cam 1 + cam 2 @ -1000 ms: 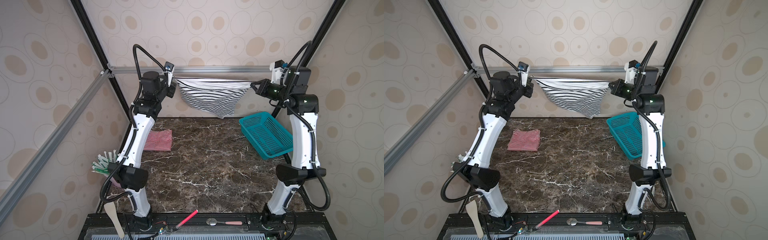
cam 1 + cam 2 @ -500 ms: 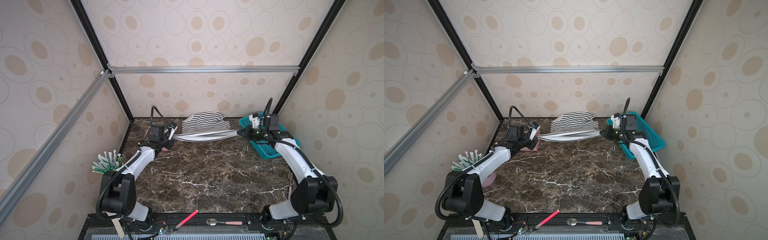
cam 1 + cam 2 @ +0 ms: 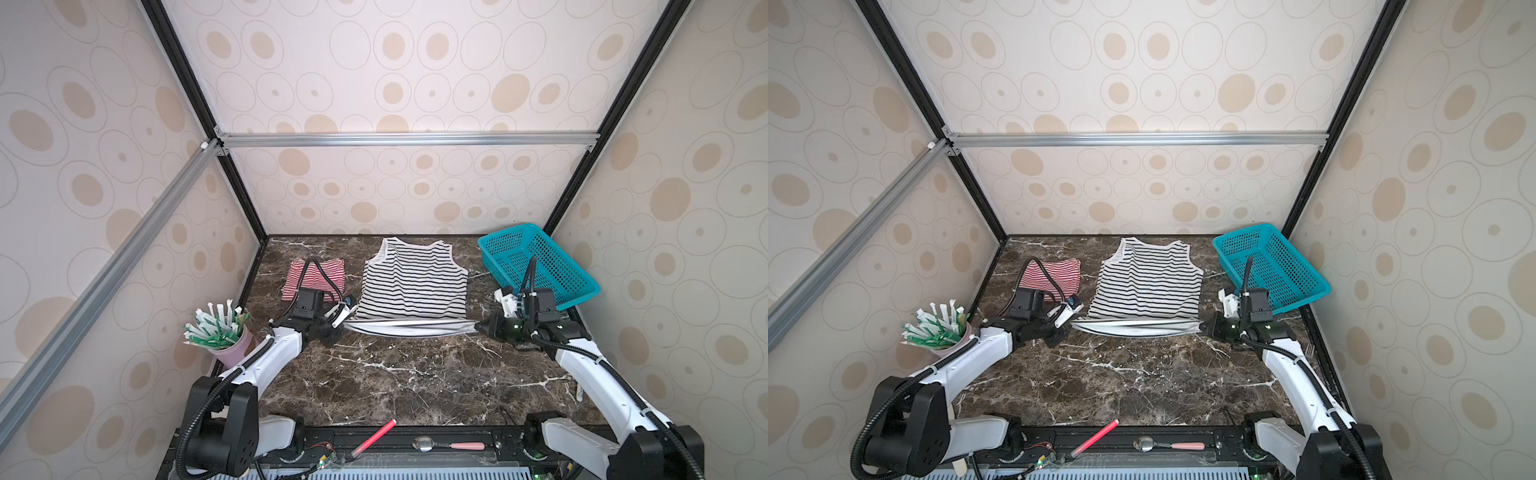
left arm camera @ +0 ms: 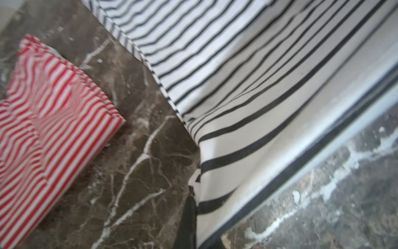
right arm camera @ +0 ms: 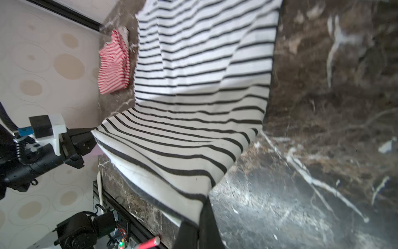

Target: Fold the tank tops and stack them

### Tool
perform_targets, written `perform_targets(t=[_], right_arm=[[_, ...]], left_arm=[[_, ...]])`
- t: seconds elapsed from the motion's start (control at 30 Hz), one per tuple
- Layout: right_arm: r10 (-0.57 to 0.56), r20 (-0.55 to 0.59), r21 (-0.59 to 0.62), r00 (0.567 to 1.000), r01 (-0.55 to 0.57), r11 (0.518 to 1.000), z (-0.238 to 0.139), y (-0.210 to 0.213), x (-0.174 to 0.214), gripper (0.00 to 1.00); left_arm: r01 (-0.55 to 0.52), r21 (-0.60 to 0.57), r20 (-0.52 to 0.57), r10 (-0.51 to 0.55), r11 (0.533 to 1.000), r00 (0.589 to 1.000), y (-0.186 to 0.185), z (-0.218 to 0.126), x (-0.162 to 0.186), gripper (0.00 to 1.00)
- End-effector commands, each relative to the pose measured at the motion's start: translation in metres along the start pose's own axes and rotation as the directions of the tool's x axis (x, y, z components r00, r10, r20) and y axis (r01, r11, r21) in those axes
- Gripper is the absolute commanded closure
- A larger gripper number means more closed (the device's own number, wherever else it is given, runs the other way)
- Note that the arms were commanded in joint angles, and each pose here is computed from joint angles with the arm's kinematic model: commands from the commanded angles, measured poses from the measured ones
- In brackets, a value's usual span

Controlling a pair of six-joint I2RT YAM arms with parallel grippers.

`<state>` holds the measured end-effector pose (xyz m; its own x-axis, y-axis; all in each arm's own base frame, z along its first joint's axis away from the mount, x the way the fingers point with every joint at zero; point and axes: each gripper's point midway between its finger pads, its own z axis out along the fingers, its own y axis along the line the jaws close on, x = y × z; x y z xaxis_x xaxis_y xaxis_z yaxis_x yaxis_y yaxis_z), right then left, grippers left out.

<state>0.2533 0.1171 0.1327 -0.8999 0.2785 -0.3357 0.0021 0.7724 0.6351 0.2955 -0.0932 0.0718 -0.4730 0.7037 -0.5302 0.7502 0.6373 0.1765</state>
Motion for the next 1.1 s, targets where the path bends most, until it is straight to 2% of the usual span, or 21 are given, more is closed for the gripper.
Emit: perform_targets(t=[0.0,0.17,0.4,0.6,0.77,0.8,0.93,1.07], right_arm=[[0.022,-0.022,0.048,1.000,-0.021,0.999,-0.003,-0.014,0.024,1.00],[0.052,-0.072,0.141,0.996,-0.042,0.989,0.000,-0.032,0.056,1.00],[0.041,-0.140,0.369,0.989,0.014,0.929,0.008,-0.065,0.097,1.00],[0.057,-0.152,0.464,0.987,0.021,0.886,0.012,-0.082,0.108,1.00],[0.075,-0.157,0.539,0.985,0.022,0.842,0.013,-0.094,0.112,1.00],[0.074,-0.165,0.551,0.984,0.030,0.834,0.013,-0.096,0.114,1.00],[0.049,-0.174,0.575,0.984,0.061,0.816,0.013,-0.095,0.114,0.90],[0.022,-0.162,0.562,0.987,0.074,0.824,0.004,-0.085,0.111,0.72]], left_arm=[[-0.077,0.082,-0.073,0.083,0.994,0.994,-0.017,-0.002,0.023,1.00],[-0.125,0.152,-0.124,0.144,0.981,0.982,-0.032,-0.002,0.034,1.00],[-0.193,0.257,-0.241,0.257,0.947,0.936,-0.056,0.004,0.057,1.00],[-0.247,0.294,-0.303,0.336,0.923,0.892,-0.074,0.010,0.075,1.00],[-0.252,0.300,-0.306,0.343,0.920,0.888,-0.078,0.007,0.078,1.00],[-0.254,0.295,-0.307,0.342,0.921,0.888,-0.077,0.006,0.077,0.97],[-0.260,0.288,-0.309,0.346,0.922,0.886,-0.075,0.000,0.076,0.88],[-0.277,0.282,-0.300,0.359,0.918,0.884,-0.073,-0.012,0.069,0.79]])
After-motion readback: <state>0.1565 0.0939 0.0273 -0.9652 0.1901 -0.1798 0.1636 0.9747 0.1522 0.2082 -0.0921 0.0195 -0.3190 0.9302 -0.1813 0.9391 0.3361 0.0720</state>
